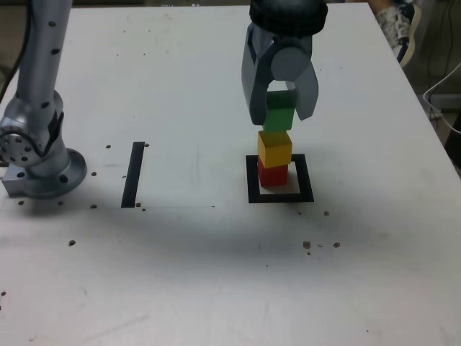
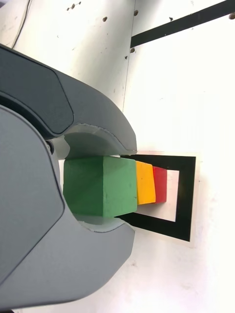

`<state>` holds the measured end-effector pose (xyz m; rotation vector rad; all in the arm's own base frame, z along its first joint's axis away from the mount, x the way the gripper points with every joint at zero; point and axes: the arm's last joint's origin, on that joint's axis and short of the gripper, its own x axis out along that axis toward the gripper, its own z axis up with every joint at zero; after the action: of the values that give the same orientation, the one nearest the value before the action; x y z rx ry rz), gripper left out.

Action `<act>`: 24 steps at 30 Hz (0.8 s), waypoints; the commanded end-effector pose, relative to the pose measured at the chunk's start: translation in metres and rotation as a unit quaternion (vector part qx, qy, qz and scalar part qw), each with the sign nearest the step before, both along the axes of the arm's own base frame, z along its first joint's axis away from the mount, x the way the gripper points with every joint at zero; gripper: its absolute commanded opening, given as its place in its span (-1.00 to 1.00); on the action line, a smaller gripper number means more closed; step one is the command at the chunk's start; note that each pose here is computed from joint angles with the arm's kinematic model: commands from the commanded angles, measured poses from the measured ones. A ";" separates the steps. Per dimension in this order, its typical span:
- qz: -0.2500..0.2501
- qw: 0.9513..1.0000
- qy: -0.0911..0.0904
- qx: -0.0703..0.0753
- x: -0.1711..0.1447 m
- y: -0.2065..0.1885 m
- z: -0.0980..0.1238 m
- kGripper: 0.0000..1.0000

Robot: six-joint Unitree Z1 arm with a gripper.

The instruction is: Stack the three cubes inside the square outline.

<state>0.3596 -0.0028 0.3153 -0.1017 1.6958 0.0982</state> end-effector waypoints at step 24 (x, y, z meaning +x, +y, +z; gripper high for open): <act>-0.003 1.000 0.011 -0.022 0.002 -0.001 -0.013 -0.53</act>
<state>0.3611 -0.0043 0.3040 -0.1241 1.7122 0.0601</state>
